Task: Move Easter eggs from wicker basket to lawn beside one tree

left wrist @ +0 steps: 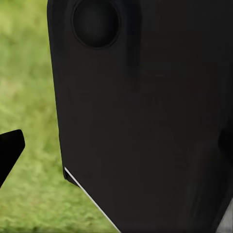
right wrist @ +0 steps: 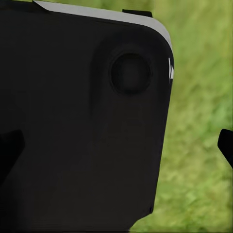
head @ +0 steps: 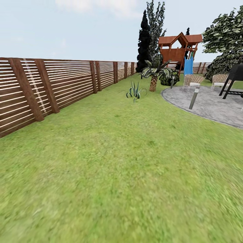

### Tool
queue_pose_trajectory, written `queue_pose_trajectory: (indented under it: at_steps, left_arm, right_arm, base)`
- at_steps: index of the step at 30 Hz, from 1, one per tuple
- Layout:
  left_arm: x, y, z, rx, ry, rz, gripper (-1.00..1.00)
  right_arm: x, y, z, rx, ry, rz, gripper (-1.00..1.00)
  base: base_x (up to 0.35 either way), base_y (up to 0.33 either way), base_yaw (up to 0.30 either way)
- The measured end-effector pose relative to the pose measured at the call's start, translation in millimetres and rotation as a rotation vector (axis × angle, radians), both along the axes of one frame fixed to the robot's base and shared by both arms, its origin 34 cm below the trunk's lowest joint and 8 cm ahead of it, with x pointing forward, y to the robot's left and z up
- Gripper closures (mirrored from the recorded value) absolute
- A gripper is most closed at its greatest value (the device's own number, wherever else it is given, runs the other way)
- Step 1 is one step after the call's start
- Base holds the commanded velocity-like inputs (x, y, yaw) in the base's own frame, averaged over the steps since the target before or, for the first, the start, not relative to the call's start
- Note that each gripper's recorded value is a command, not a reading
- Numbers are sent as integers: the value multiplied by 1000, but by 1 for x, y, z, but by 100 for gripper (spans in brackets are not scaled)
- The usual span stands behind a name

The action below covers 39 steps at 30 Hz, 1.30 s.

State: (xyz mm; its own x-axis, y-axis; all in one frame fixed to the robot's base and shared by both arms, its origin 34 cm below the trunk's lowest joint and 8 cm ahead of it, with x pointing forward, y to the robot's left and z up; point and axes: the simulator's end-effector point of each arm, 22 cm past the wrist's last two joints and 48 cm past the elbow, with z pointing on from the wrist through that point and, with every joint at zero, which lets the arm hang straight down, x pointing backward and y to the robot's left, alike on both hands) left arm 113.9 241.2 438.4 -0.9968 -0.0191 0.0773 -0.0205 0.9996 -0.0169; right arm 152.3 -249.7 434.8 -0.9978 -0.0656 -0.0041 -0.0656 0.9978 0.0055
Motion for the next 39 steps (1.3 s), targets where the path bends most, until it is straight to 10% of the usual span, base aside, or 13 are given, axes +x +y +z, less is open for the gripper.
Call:
queue_pose_trajectory:
  at_steps: [39]
  left_arm:
    - [0, 4, 0, 5, -1, 1, -100]
  right_arm:
    - [2, -1, 0, -1, -8, 21, -100]
  base:
    - [248, 76, 15]
